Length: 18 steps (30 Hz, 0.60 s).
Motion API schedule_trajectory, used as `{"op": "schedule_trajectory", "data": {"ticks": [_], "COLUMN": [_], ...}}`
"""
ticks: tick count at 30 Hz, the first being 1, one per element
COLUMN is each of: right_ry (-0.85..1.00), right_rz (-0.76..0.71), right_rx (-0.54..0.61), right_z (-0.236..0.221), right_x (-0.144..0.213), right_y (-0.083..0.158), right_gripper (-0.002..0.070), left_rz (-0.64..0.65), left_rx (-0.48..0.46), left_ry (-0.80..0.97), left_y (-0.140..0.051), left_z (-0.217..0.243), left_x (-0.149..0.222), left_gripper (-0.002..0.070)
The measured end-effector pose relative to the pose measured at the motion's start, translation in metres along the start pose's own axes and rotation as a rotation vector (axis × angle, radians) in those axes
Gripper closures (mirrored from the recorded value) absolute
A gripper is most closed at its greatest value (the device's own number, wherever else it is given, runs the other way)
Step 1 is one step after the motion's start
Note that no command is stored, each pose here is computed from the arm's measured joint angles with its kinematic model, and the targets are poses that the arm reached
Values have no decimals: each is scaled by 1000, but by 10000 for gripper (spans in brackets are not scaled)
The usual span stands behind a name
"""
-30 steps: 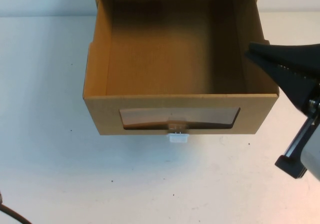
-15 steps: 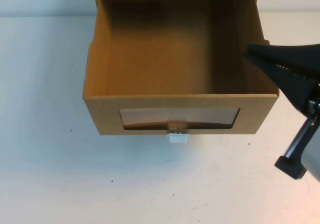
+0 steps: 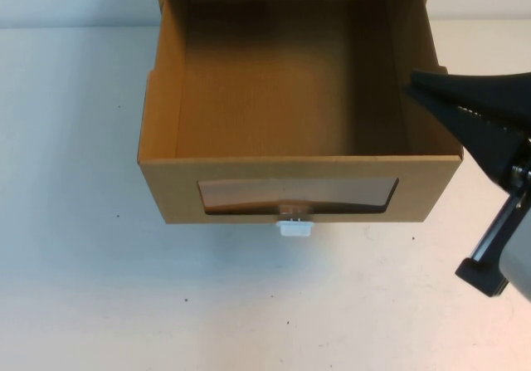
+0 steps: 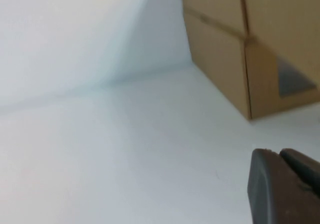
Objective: Open the shoe box
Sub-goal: 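Pull the top drawer of the cardboard box fully open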
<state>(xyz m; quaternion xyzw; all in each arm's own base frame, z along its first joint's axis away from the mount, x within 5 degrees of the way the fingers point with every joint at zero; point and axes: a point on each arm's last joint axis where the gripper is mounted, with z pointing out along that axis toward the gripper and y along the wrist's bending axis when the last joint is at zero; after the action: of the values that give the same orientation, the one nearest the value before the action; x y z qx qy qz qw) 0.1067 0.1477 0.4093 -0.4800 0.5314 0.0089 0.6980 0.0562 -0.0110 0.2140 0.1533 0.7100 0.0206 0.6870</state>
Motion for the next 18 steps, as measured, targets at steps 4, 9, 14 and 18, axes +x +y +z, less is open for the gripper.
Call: {"op": "schedule_trajectory", "data": {"ticks": [4, 9, 14, 18], "right_ry": [0, 0, -7, -12], "right_rz": [0, -1, -1, -1], "right_rx": [0, 1, -3, -7], "right_z": [0, 0, 0, 0], "right_x": [0, 0, -1, -1], "right_y": [0, 0, 0, 1], "right_gripper": [690, 690, 689, 689], "left_rz": [-123, -194, -204, -208], "left_rx": [-13, -73, -99, -98], "left_ry": [99, 254, 273, 276], "left_y": [-5, -5, -4, -4], "left_z": [0, -2, -3, -3], "left_x": [27, 42, 44, 44], "left_gripper": [680, 680, 680, 680]}}
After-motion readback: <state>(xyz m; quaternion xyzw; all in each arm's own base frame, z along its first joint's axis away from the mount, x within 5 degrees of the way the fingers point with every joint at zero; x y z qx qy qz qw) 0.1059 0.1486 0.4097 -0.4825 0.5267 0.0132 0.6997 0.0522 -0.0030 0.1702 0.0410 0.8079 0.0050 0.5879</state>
